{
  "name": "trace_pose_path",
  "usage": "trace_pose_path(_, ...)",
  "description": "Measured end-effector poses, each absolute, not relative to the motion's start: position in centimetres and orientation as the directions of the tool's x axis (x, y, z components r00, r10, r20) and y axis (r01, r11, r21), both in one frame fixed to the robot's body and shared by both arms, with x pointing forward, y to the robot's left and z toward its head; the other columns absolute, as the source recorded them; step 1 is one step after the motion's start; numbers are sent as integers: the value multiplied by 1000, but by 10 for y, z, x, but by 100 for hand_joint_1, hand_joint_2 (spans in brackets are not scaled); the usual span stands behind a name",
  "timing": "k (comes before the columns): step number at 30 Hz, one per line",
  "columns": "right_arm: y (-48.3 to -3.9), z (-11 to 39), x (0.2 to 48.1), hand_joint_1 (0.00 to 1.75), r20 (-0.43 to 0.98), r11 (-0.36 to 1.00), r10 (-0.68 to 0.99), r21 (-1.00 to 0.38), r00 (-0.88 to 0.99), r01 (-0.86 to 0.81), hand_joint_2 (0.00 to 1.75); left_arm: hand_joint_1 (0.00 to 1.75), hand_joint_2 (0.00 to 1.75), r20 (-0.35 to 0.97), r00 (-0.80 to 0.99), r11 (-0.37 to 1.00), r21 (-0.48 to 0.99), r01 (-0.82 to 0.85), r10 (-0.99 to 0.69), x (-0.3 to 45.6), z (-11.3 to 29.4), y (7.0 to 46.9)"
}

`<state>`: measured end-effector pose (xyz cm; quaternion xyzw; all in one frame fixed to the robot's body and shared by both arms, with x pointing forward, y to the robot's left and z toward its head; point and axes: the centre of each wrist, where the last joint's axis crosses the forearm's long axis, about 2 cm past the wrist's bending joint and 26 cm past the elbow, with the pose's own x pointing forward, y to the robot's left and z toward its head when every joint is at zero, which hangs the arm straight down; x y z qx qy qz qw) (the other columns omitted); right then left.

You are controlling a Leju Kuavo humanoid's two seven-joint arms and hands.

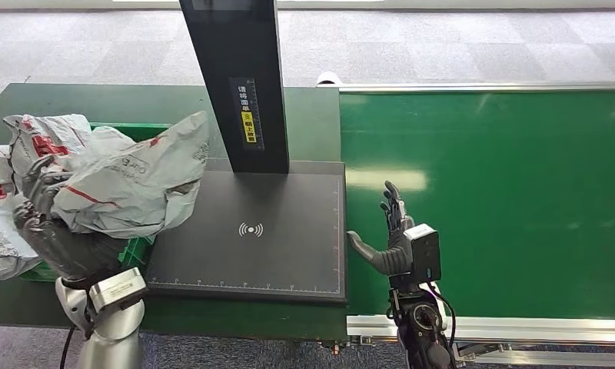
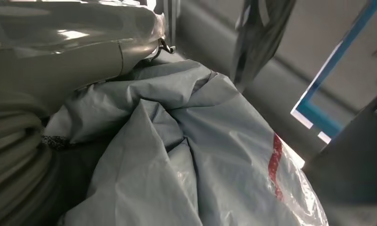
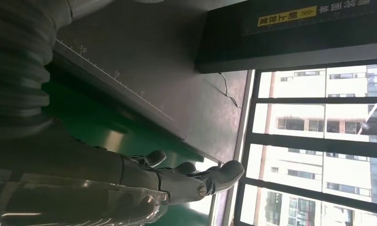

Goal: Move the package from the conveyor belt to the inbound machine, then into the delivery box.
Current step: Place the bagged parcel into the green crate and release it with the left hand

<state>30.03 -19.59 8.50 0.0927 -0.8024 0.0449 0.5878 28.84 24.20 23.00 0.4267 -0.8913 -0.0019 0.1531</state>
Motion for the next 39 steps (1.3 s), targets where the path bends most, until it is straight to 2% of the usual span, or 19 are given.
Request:
trace_pose_path(5, -195, 83, 298, 0, 953, 978, -98, 38, -287, -207, 175, 175, 175, 124, -482, 493, 79, -866, -867, 277, 266, 268)
trace_pose_path(10, -195, 79, 292, 0, 955, 979, -90, 33, -283, -201, 175, 175, 175, 133, -402, 413, 68, -908, -906, 278, 269, 287)
trace_pose_path(12, -196, 79, 290, 0, 955, 980, -85, 28, -283, -198, 175, 175, 175, 144, -359, 377, 124, -918, -922, 287, 260, 292)
trace_pose_path(16, -197, 82, 288, 0, 954, 980, -78, 19, -288, -200, 175, 175, 175, 203, -230, 288, 335, -897, -952, 309, 221, 303)
trace_pose_path(22, -199, 87, 289, 0, 953, 980, -71, 12, -295, -199, 175, 175, 175, 391, -82, 296, 529, -795, -917, 328, 177, 302)
trace_pose_path(25, -200, 88, 290, 0, 953, 980, -69, 9, -296, -201, 175, 175, 175, 456, -33, 328, 587, -740, -890, 334, 162, 296)
trace_pose_path(33, -202, 89, 290, 0, 954, 979, -63, 1, -294, -205, 175, 174, 175, 456, -7, 347, 668, -658, -890, 340, 148, 292)
trace_pose_path(36, -202, 89, 290, 0, 956, 975, -57, -9, -287, -223, 175, 149, 175, 464, 76, 343, 747, -570, -883, 343, 143, 291)
trace_pose_path(38, -202, 89, 290, 0, 957, 972, -51, -18, -286, -234, 175, 140, 175, 450, 132, 331, 797, -505, -883, 344, 137, 291)
trace_pose_path(39, -202, 89, 290, 0, 957, 971, -48, -22, -285, -239, 175, 110, 175, 440, 155, 324, 818, -476, -884, 344, 134, 291)
